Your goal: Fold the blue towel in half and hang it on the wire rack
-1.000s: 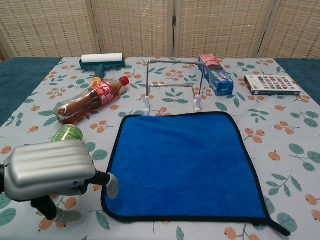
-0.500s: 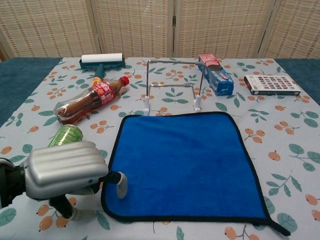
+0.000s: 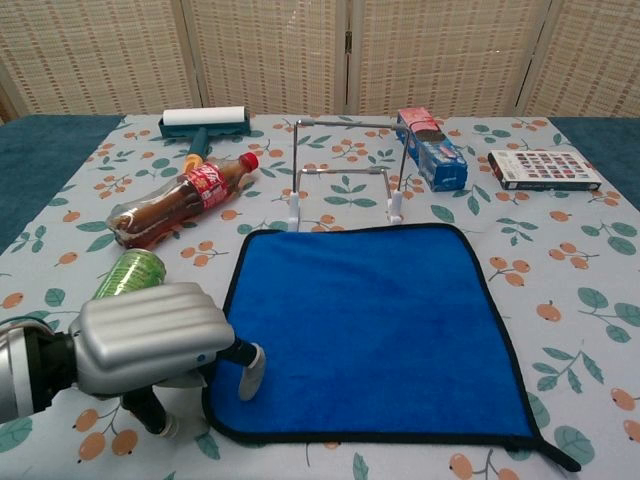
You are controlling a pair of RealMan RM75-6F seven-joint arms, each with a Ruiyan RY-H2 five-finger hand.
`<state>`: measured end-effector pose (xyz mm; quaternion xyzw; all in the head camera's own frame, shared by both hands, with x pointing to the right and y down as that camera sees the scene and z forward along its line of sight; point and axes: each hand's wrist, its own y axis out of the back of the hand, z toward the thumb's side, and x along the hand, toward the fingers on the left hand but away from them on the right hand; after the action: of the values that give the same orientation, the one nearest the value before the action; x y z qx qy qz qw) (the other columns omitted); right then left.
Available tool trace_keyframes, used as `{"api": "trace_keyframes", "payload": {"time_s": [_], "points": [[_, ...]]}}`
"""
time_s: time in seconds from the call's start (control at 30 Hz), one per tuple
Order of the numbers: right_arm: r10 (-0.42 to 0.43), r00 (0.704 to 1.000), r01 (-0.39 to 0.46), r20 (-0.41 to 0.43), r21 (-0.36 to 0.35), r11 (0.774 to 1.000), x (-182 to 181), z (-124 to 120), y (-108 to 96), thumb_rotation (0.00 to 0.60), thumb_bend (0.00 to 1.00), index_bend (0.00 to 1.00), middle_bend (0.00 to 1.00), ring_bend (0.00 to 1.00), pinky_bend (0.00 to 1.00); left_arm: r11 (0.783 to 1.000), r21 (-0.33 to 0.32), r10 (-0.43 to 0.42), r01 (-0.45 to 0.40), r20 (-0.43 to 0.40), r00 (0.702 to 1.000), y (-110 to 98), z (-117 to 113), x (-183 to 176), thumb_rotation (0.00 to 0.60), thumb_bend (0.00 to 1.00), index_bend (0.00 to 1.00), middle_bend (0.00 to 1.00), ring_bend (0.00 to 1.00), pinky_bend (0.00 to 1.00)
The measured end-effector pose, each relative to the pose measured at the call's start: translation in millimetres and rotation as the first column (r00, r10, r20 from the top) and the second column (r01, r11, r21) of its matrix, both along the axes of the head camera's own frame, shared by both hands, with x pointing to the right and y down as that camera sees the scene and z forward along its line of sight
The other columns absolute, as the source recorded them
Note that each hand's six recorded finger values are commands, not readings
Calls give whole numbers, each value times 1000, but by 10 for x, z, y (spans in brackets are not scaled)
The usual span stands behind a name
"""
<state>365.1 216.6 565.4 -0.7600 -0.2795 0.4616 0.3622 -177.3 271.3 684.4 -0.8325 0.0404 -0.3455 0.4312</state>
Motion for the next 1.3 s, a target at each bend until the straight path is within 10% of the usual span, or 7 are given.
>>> {"api": "trace_keyframes", "payload": {"time_s": [0.7, 1.3], "points": [[-4, 1000, 4, 10, 0, 1000, 11, -2, -5, 600, 171, 359, 665, 680, 835, 999, -38, -30, 29, -20, 999, 4, 23, 62, 600, 445, 604, 1000, 923, 1000], [-256, 965, 261, 61, -85, 962, -595, 451, 303, 600, 142, 388, 809, 805, 962, 995, -77, -62, 59, -36, 997, 5, -10, 78, 600, 445, 591, 1000, 923, 1000]]}}
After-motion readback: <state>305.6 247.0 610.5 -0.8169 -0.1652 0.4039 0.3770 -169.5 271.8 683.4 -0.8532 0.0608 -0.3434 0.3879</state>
